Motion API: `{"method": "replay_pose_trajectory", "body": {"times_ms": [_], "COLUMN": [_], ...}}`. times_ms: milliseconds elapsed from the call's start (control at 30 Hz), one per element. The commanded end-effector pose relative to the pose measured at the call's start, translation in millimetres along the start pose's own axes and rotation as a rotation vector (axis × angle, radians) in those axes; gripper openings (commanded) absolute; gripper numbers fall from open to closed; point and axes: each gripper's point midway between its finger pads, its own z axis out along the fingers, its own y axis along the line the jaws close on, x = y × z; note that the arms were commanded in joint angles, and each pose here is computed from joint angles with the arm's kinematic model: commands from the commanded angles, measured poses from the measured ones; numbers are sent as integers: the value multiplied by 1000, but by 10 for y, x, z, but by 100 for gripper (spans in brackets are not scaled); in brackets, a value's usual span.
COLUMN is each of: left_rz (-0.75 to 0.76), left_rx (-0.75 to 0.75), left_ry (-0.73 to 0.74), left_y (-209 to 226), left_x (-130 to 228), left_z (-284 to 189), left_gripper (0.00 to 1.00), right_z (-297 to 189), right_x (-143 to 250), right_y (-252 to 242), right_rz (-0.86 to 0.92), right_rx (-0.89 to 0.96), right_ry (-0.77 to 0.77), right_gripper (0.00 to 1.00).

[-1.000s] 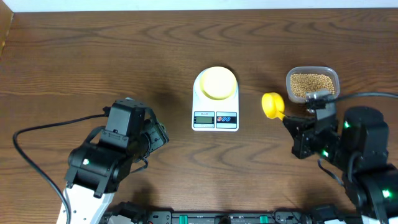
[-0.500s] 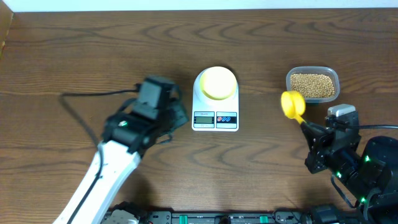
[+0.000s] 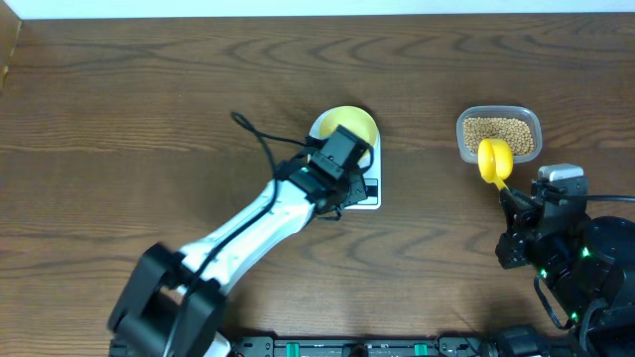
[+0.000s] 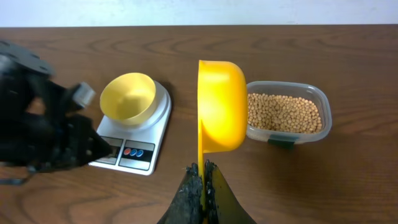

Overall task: Scoop item into bowl and weigh 50g on scale
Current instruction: 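Move the left gripper over the bowl on the scale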

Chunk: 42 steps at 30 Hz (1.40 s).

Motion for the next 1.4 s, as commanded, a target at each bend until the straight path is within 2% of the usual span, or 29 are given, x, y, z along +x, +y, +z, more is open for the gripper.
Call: {"method": "replay_pose_trajectory", "body": {"times_ms": [0, 333, 1367], "left_rz": [-16, -15, -26], "left_rx": [-42, -44, -53], "left_ry": [-32, -38, -64], "left_y": [39, 43, 134], "left_x": [-80, -112, -105], "left_z": [149, 409, 505], "left_gripper": [7, 7, 7], "right_z": [-41, -40, -40], "right_x": [-62, -69, -77], "right_y": [-35, -33, -32], "right_rz": [-3, -3, -3], "right_rx": [21, 20, 20], "right_ry": [-21, -24, -27], "right_gripper": [1, 1, 1]}}
